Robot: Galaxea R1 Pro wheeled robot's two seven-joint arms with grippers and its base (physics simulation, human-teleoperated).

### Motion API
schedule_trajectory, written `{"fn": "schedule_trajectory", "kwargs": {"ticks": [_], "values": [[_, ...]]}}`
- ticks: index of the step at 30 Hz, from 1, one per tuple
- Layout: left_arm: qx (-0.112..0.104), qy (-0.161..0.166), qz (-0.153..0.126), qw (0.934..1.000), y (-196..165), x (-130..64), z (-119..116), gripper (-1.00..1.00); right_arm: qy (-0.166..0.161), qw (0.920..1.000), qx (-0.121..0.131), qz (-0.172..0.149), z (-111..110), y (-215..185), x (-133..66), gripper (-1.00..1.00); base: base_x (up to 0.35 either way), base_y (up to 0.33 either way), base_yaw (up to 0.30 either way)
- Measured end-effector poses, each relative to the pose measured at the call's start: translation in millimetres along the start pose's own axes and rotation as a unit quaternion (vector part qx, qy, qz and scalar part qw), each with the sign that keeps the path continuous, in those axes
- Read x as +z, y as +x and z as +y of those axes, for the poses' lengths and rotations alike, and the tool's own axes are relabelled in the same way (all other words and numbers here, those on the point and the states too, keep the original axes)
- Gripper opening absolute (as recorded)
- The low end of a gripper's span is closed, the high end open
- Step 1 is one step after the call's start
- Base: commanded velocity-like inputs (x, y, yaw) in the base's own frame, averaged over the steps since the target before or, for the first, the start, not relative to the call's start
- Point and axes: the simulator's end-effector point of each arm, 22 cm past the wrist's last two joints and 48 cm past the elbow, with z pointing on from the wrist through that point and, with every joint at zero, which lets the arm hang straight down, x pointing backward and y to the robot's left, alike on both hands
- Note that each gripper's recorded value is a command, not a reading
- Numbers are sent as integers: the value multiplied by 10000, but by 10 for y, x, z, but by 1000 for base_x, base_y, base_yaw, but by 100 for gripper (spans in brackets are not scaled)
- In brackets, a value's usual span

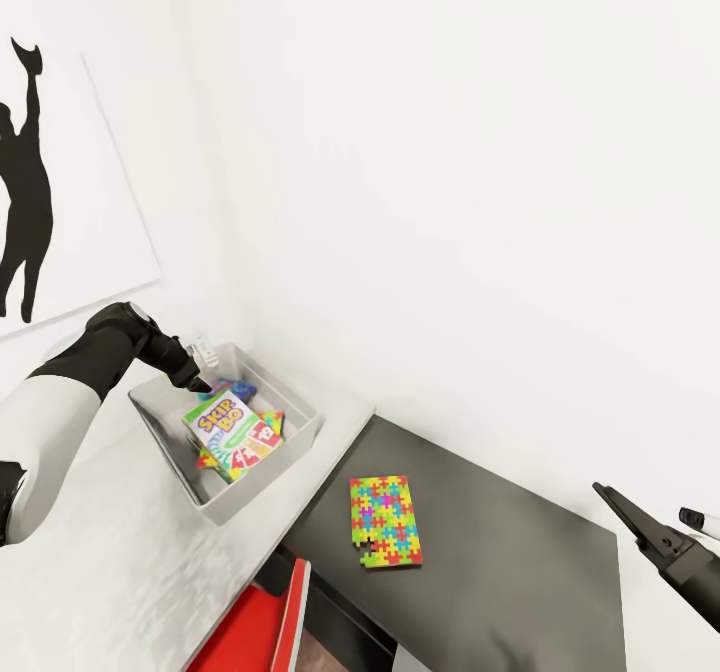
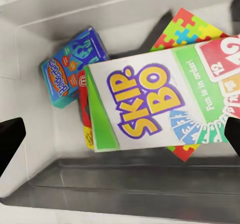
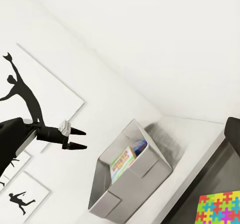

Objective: Put all the toys in the child's room - the three board games (two on the bed and one on the table), the two jigsaw puzzles on the table, and the tennis ball on the table - inside the toy box on the table in the child's room.

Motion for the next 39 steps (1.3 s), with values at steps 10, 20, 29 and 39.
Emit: {"fn": "schedule_trajectory", "kwargs": {"ticks": [10,20,29,39], "values": [[-90,-30,-9,10000,88,-73,87,100,6,10000,-16,-13,-2,-2,-2,100,0,0,0],[-1420,512,-1291,9801,-219,-744,242,100,0,10000,-11,-11,1,-5,-2,100,0,0,0],[-2690,1068,-1685,9423,-44,-1117,298,100,-9,10000,0,-13,5,-14,-12,100,0,0,0],[-3199,1277,-1606,9250,175,-1162,280,100,-6,10000,5,-21,4,-15,-15,100,0,0,0]]}}
